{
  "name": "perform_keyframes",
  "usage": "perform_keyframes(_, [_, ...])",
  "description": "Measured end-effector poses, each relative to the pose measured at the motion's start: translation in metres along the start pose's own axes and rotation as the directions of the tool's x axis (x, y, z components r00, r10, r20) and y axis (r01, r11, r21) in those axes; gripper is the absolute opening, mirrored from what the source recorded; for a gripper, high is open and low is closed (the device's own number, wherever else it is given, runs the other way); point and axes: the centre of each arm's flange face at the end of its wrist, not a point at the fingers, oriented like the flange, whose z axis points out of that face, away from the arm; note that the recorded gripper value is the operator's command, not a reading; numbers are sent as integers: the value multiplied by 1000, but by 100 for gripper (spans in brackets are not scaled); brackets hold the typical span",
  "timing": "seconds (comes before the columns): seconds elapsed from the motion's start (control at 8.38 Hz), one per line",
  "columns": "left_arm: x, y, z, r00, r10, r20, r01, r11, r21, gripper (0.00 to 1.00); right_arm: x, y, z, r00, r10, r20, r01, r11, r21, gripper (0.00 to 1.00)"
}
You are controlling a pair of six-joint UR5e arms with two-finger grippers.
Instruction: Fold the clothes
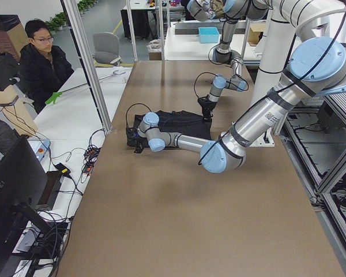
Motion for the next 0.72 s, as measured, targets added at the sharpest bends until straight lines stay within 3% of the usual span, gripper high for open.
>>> perform_keyframes(0.36, [-4, 0, 1, 1000, -1, 3, 1, 1000, 1, 93, 14, -11, -20, 1000, -27, -11, 27, 999, -16, 0])
perform_keyframes(0.72, [-4, 2, 1, 1000, -7, -1, 7, 1000, 0, 93, 54, 14, -25, 998, -33, -53, 30, 998, -48, 0])
